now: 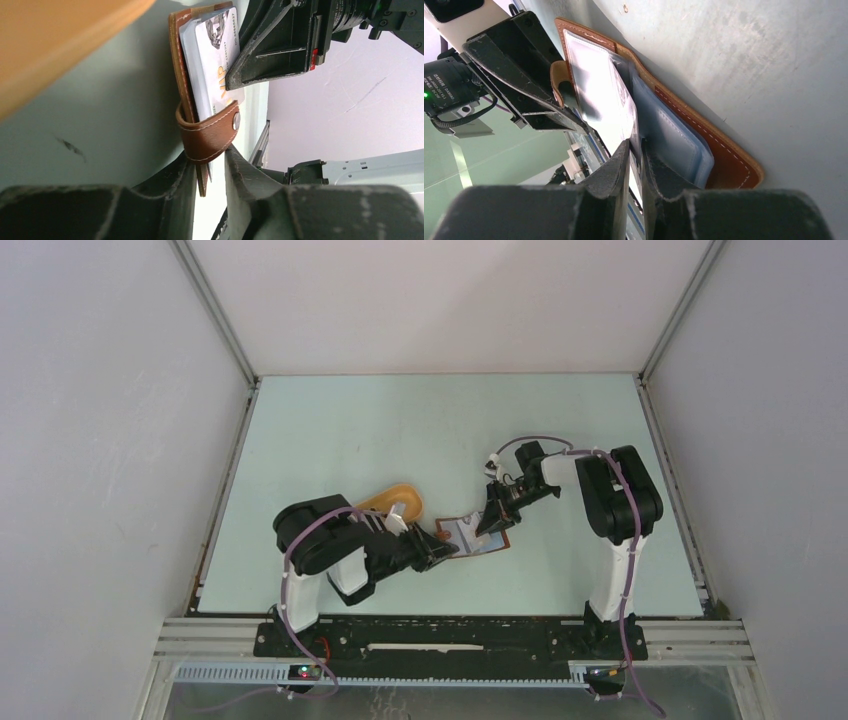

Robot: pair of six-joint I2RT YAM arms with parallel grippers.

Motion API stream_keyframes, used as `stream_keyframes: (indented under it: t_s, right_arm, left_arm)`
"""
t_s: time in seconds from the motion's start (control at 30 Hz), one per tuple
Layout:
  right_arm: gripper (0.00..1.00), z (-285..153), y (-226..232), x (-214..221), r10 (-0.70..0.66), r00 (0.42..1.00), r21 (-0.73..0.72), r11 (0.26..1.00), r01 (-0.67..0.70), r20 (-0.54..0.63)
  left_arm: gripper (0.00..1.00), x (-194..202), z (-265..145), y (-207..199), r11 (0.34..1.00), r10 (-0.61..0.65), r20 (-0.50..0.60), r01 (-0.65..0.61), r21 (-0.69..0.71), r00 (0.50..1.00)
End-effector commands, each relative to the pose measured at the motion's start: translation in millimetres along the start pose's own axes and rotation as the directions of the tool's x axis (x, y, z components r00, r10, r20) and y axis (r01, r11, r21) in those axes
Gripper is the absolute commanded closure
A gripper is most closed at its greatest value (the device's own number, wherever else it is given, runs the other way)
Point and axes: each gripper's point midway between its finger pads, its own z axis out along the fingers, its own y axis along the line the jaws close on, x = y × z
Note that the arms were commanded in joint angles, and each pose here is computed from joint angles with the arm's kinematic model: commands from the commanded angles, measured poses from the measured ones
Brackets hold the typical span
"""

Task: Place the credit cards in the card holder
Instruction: Insert the credit card into the card holder.

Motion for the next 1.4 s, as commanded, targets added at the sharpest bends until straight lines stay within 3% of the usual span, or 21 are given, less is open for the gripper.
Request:
stream_keyframes:
  t_s: [0.0,0.37,0.6,0.87,1.37]
  right_arm:
    - [0.8,2,-6,-6,-0.041,0.999,0.039,0.998,0.041,0.001]
    - [0.8,2,-4,-6,-0.041,0.999,0.028,0.999,0.041,-0.002]
    - [0.8,2,-4,-6,-0.042,0.999,0.033,0.999,0.042,-0.004]
    - [0.8,5,-2,-5,-0.048,0.999,0.035,0.998,0.048,-0.015]
    - [0.78,3,0,-8,-0.108,0.994,0.083,0.991,0.109,-0.018]
  left_arm:
    - [0.67,3,-5,3,0.999,0.035,-0.012,-0.035,-0.005,0.999]
    - [0.65,-5,-2,13,0.985,0.125,-0.01,-0.126,-0.117,0.992]
    - [0.73,-7,-2,15,0.98,0.14,-0.011,-0.14,-0.139,0.99]
    - [0.89,-7,-1,16,0.982,0.134,-0.007,-0.134,-0.134,0.991]
    - [0.95,-3,-4,16,0.994,0.081,-0.002,-0.081,-0.079,0.997]
